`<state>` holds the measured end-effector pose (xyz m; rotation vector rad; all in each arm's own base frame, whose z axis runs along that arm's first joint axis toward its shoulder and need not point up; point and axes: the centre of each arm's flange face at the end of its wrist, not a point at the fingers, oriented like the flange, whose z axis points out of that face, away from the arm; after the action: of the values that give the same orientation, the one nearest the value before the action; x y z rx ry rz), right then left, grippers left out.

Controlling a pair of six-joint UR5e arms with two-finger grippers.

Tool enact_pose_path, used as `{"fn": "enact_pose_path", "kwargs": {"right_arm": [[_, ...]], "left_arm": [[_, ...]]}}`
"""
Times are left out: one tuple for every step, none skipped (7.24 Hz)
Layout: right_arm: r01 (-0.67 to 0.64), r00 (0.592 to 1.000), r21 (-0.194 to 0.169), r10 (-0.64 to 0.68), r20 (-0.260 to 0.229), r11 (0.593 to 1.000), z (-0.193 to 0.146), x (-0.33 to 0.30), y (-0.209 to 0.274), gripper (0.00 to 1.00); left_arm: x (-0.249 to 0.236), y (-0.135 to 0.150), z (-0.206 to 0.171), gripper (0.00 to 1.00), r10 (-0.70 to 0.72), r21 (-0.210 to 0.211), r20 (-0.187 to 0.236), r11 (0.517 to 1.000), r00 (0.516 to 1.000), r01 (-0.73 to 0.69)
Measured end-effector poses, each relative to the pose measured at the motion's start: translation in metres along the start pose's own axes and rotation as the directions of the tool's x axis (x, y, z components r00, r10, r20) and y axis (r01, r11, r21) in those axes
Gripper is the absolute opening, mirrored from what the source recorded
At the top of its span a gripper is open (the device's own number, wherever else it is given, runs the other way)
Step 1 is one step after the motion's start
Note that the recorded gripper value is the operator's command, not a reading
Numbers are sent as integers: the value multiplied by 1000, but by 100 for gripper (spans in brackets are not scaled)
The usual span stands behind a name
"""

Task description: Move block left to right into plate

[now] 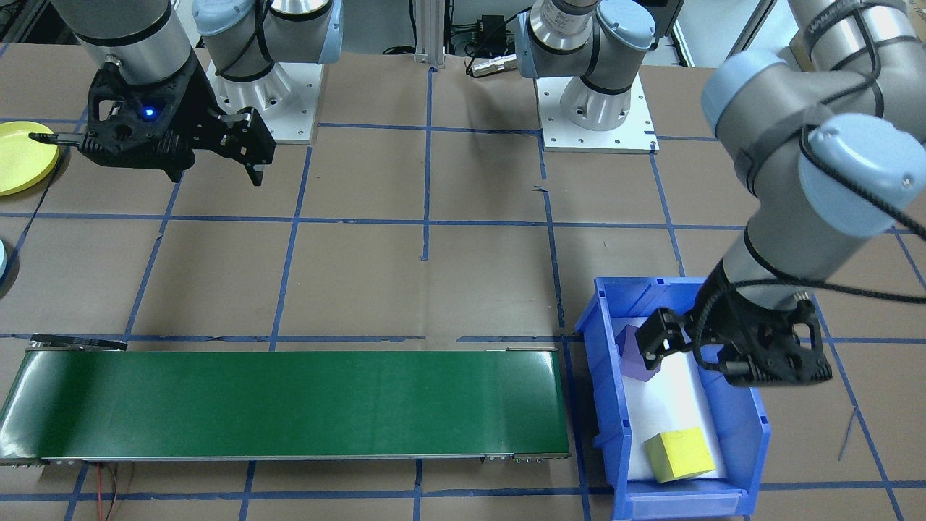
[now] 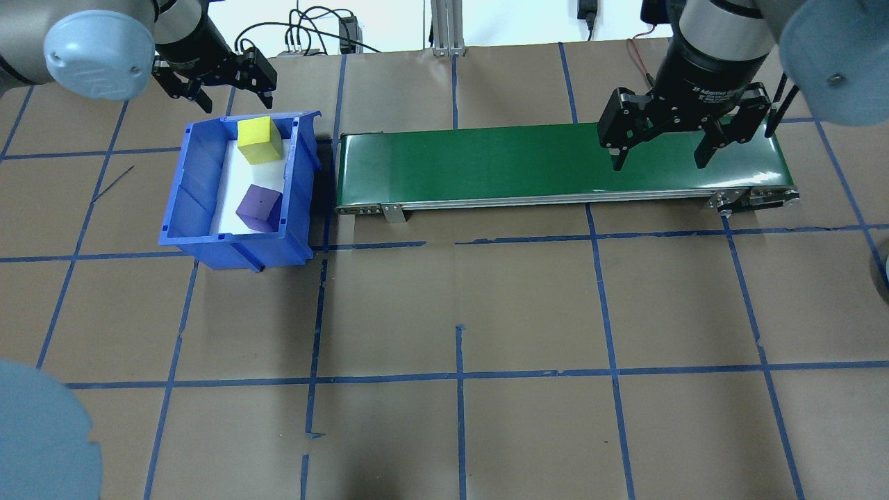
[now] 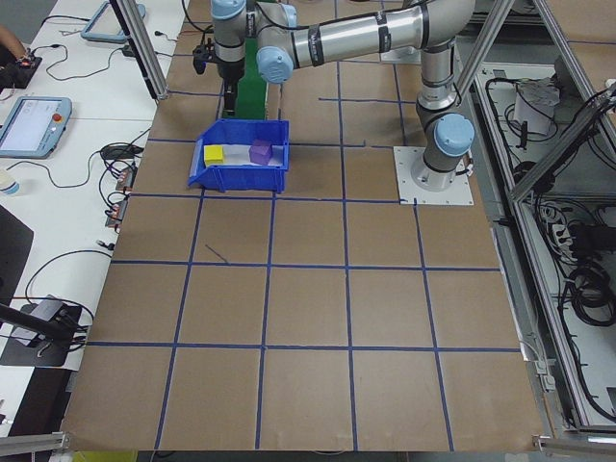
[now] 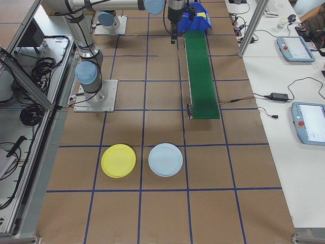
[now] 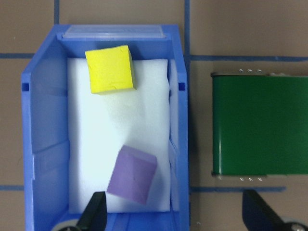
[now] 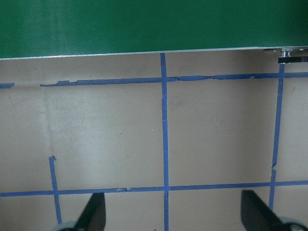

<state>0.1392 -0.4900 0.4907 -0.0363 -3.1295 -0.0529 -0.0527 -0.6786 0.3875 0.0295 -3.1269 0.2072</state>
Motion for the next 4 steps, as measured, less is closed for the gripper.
{"fn": "enact_pose_path", "kwargs": {"right_arm": [[0,1000,0,0,0,1000,0,0,0,100],[0,1000,-1,0,0,1000,0,0,0,100],[0,1000,0,0,0,1000,0,0,0,100],[0,1000,0,0,0,1000,0,0,0,100]], "left_arm": [[-14,-26,28,100,-5,-3,2,1000,1000,5],[-23,-42,57,100,-13,-10,3,1000,1000,13],[-29,-47,81,100,-18,-19,3,1000,1000,18],[-32,-47,103,100,-22,-19,4,1000,1000,22]]}}
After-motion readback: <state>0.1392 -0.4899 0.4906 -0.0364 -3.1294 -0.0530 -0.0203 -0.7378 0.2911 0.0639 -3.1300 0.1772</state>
